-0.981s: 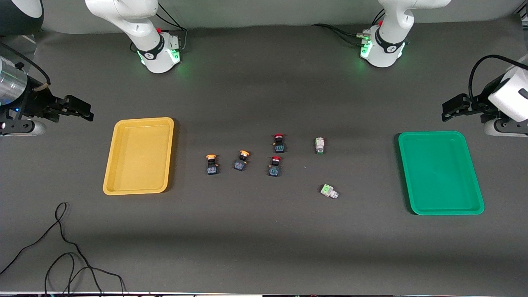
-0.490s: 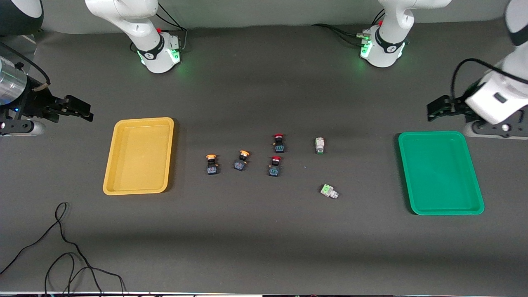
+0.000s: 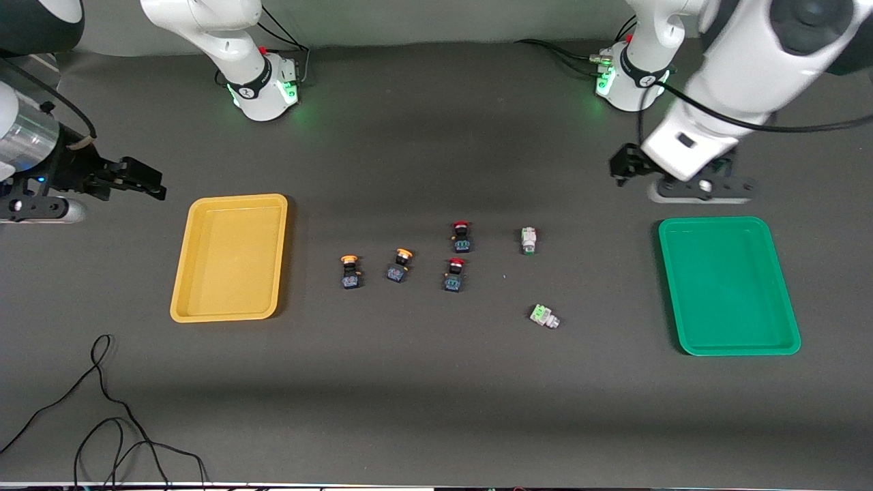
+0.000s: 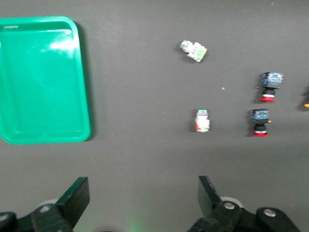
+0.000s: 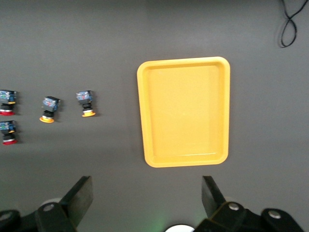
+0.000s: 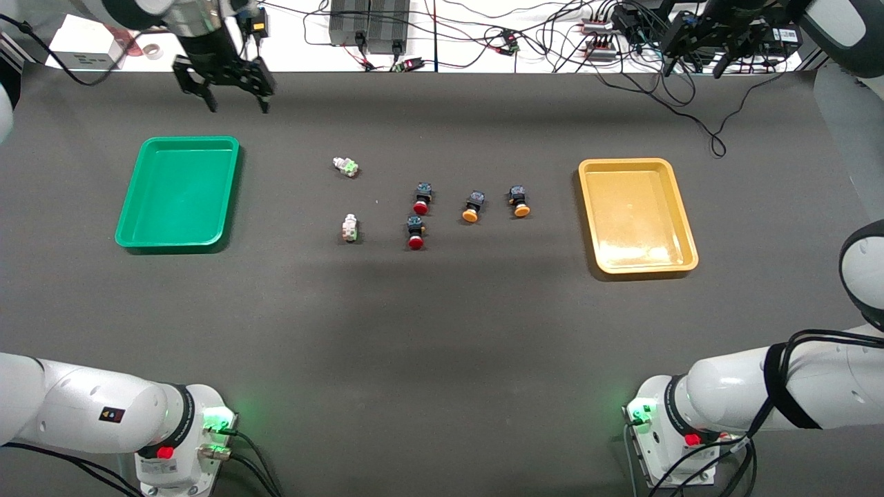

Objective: Place green and yellow buttons in trays
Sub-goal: 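Grasp a yellow button with the right gripper while the left gripper grasps a green one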

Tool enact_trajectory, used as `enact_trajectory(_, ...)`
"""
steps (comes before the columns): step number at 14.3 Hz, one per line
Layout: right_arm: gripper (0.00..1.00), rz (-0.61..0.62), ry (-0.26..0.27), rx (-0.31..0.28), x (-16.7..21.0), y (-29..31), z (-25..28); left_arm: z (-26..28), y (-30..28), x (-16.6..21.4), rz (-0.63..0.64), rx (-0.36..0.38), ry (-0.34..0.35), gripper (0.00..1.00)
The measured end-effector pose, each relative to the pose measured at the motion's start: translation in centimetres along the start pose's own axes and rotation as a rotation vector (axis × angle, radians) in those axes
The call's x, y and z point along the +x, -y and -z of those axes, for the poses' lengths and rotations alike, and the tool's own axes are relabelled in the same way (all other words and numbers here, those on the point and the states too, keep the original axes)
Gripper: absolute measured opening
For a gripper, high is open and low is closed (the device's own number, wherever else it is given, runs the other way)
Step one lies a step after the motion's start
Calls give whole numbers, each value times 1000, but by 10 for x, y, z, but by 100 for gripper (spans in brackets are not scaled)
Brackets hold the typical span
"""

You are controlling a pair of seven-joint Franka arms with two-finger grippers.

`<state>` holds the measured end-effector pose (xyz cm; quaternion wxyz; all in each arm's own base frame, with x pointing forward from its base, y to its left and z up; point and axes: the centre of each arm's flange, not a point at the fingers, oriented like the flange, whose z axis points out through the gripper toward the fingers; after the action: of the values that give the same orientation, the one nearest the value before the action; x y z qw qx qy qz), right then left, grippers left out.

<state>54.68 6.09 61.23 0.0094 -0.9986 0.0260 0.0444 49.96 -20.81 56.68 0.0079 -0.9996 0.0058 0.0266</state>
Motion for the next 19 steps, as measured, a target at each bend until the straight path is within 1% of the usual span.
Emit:
enact_trajectory(3, 100, -41, 15, 2, -2, 33, -9, -19, -30, -11, 0, 2, -13, 100)
enact_trajectory(7, 100, -29, 50, -13, 1, 90, -48, -81, -55, -22, -4, -8, -44, 100)
enact_trajectory(11, 100, -70, 49, -17, 7, 139, -128, -164, -80, -43, 11, -41, -91, 100)
enact_trajectory(13, 100, -90, 56, -20, 9, 162, -176, -204, -81, -44, 16, -51, -79, 100)
enact_trajectory(15, 100, -106, 76, -18, 17, 176, -221, -238, -85, -38, 16, -64, -60, 100)
enact_trajectory(17, 100, -123, 106, 0, 28, 181, -262, -266, -90, -34, 15, -75, -44, 100)
enact_trajectory(19, 100, -134, 125, 7, 38, 183, -303, -291, -93, -31, 17, -85, -31, 100)
